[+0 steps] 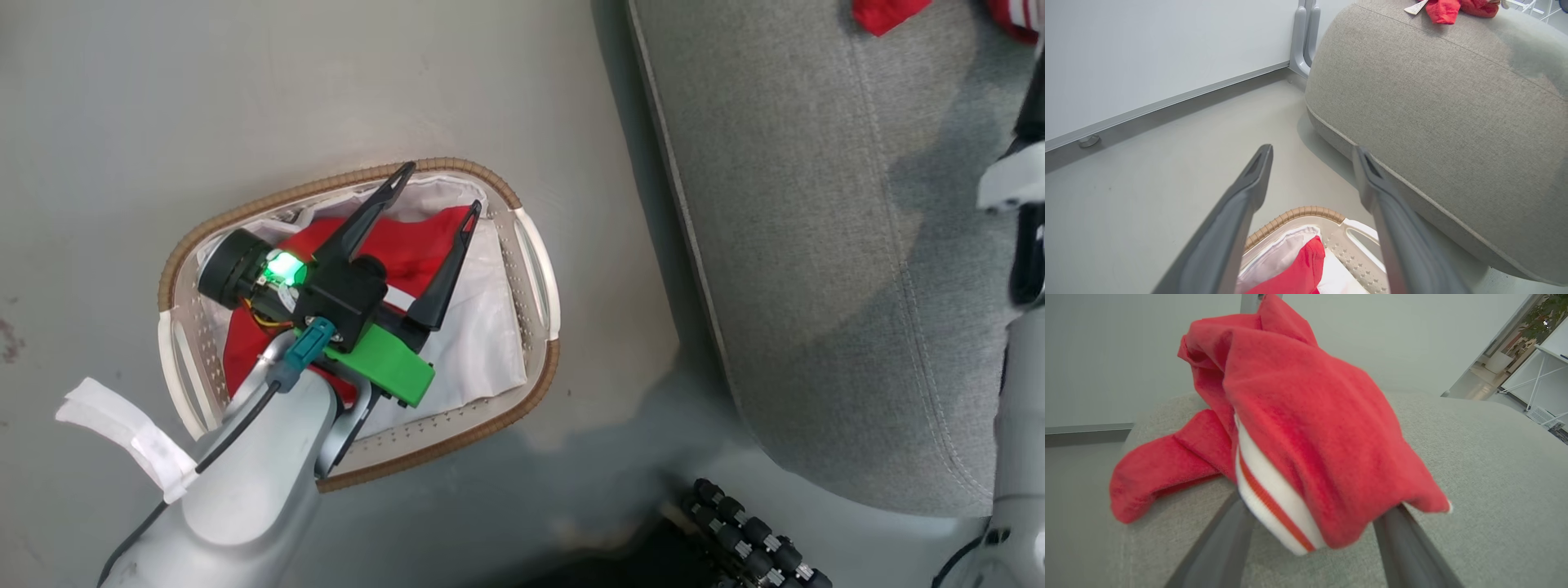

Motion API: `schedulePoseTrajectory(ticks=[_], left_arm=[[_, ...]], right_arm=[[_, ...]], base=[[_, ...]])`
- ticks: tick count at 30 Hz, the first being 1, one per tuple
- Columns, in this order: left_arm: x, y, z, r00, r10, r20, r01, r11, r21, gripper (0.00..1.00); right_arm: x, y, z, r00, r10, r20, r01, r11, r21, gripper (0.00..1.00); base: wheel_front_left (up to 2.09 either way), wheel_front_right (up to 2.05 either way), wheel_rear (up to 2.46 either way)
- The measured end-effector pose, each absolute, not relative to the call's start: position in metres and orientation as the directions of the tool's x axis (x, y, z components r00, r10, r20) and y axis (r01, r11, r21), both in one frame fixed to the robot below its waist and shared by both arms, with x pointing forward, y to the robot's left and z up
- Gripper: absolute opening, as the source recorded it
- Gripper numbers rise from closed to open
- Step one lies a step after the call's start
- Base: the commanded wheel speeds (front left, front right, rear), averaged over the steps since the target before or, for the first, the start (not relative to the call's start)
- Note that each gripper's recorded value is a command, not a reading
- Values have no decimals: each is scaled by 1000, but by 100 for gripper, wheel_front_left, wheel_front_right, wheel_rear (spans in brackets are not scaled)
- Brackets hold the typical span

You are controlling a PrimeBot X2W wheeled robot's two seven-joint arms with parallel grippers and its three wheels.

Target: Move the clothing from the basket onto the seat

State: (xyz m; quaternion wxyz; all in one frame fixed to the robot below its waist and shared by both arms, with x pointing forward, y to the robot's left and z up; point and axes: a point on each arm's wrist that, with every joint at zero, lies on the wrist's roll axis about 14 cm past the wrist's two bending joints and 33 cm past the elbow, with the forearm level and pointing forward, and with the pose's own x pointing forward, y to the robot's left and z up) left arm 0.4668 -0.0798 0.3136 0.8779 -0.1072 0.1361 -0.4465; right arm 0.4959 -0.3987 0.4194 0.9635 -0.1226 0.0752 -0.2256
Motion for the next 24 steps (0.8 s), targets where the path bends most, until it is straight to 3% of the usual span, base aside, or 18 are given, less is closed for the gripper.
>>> schedulePoseTrajectory(ticks=[14, 24], left_arm=[[466, -69, 360, 637, -764, -102, 710, 634, -307, 100], [454, -56, 411, 713, -700, -52, 655, 690, -306, 100]], right_arm=[[429, -390, 434, 868, -486, -96, 457, 860, -226, 100], [430, -383, 497, 905, -423, 45, 422, 878, -227, 100]], base=[[0, 0, 0], [0, 0, 0]])
